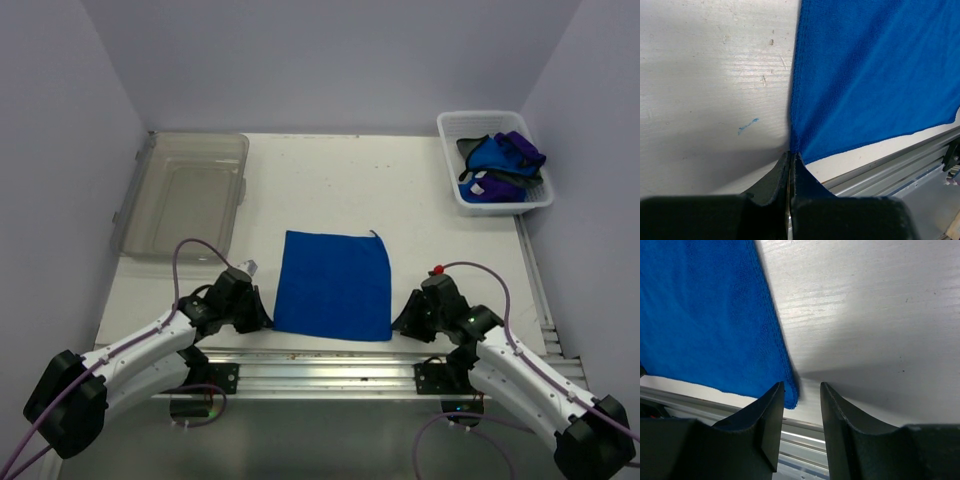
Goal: Roll the towels
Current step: Flatten the towel
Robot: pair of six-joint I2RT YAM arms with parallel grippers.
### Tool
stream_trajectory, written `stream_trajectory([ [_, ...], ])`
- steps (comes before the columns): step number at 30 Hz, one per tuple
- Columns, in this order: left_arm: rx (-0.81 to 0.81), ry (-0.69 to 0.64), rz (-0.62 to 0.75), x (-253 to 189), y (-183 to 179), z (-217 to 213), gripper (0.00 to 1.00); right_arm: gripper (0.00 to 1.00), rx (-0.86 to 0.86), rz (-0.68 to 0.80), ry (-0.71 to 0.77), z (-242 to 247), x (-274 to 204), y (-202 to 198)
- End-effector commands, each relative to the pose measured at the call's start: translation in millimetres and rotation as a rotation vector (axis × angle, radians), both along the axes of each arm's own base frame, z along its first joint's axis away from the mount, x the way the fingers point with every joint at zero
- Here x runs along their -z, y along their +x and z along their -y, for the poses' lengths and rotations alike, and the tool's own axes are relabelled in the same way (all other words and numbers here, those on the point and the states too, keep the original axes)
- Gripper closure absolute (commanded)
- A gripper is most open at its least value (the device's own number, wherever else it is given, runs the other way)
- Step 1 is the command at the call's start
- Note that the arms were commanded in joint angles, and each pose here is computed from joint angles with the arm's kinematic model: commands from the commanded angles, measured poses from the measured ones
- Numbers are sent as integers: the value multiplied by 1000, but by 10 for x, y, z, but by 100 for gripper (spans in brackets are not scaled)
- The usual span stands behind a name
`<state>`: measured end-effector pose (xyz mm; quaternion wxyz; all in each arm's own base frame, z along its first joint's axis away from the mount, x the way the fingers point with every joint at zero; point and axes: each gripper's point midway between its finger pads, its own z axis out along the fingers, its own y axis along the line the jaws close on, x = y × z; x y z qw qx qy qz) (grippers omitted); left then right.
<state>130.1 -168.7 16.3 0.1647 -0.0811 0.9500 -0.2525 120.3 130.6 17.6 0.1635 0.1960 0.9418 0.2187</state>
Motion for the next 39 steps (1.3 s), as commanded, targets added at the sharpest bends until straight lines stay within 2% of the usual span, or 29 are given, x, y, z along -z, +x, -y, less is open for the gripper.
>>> stream_trajectory([
  [1, -9, 0, 1, -13, -1, 3, 100, 61, -13, -44, -11, 5, 87, -113],
  [12, -12, 6, -4, -4, 9, 0, 100, 59, -58, -55, -16, -39, 158, -197],
  [24, -13, 10, -3, 0, 12, -5, 100, 59, -126, -67, -196, 48, 311, -245],
  [36, -11, 19, -4, 25, -9, -31, 100, 90, -80, -49, -226, 85, 330, -201],
  [37, -11, 19, -4, 25, -9, -31, 100, 97, -73, -41, -221, 84, 307, -189],
  [39, -11, 20, -5, 26, -11, -33, 100, 100, -63, -27, -227, 110, 272, -178],
])
